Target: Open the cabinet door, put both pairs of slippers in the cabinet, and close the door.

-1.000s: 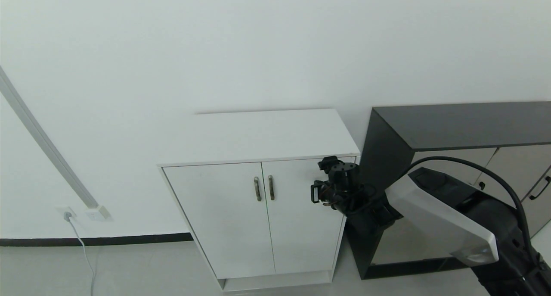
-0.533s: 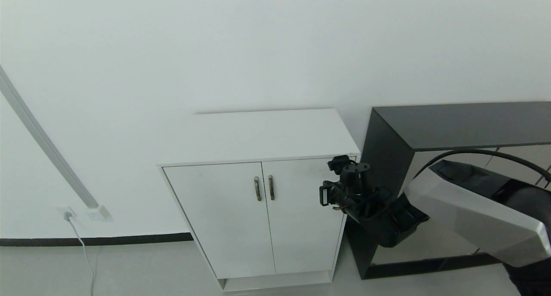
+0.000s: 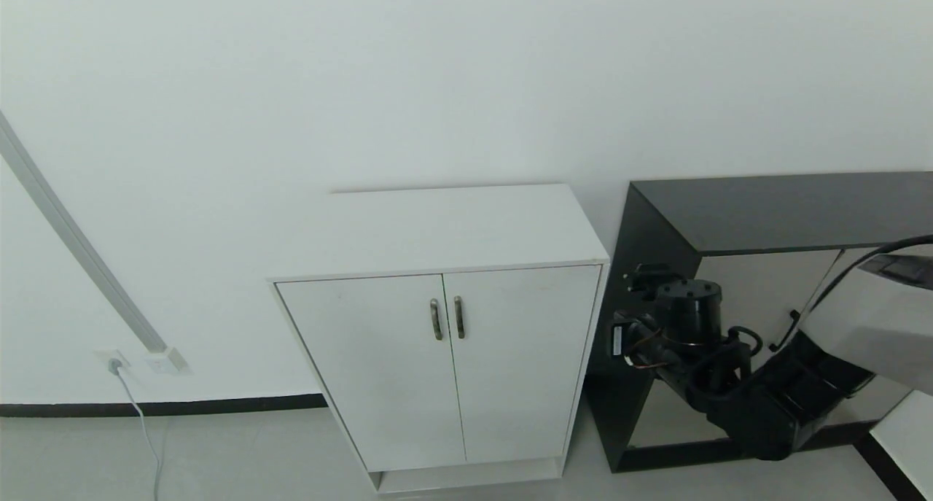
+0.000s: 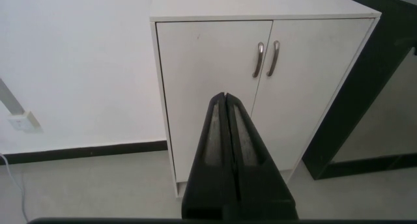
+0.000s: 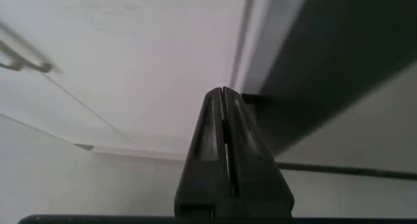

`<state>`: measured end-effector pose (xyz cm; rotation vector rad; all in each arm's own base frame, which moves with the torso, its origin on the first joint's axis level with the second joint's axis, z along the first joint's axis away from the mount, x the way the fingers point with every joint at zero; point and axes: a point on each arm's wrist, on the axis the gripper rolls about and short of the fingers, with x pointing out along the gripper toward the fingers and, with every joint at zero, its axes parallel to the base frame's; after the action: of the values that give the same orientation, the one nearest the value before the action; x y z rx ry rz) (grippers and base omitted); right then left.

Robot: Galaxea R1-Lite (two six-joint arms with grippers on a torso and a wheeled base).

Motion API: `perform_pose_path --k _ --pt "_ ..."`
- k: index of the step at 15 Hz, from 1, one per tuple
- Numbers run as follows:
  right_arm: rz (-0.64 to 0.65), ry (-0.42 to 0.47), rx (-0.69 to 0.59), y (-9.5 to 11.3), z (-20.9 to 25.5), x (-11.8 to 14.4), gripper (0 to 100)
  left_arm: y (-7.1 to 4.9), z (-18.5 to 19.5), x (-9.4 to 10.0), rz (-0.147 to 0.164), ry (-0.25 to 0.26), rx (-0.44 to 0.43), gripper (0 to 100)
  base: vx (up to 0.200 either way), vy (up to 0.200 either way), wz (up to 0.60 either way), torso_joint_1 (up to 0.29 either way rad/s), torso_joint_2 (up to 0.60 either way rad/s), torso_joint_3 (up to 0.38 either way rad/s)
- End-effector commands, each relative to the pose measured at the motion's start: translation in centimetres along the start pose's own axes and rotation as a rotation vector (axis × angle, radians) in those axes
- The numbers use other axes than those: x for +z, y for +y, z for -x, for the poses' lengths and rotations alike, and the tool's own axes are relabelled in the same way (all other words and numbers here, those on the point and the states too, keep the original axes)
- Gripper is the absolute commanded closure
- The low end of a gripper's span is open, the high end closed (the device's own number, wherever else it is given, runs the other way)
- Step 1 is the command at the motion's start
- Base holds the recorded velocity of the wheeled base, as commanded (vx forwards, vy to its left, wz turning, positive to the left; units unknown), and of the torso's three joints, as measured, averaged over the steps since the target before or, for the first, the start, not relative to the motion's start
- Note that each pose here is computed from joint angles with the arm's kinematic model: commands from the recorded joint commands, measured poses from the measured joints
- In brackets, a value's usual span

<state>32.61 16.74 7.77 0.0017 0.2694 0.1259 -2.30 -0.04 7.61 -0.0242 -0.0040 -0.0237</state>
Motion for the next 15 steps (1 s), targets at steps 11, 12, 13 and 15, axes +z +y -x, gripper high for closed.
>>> perform_pose_path --k 11,12,13,15 --pt "0.039 -0.05 -0.299 -11.0 18.0 0.2 100 0.0 0.0 0.0 0.0 0.001 -0.001 100 0.0 0.0 0.0 0.0 0.0 0.0" --pt "0.046 -0.066 -0.313 -11.4 19.2 0.1 100 0.0 0.0 0.0 0.0 0.001 -0.001 100 0.0 0.0 0.0 0.0 0.0 0.0" --pt "0.053 -0.082 -0.325 -11.8 20.2 0.0 100 0.0 0.0 0.0 0.0 0.001 -0.001 100 0.0 0.0 0.0 0.0 0.0 0.0" --pt "0.051 -0.11 -0.31 -12.1 22.4 -0.1 100 0.0 0.0 0.0 0.0 0.001 -0.001 100 0.0 0.0 0.0 0.0 0.0 0.0"
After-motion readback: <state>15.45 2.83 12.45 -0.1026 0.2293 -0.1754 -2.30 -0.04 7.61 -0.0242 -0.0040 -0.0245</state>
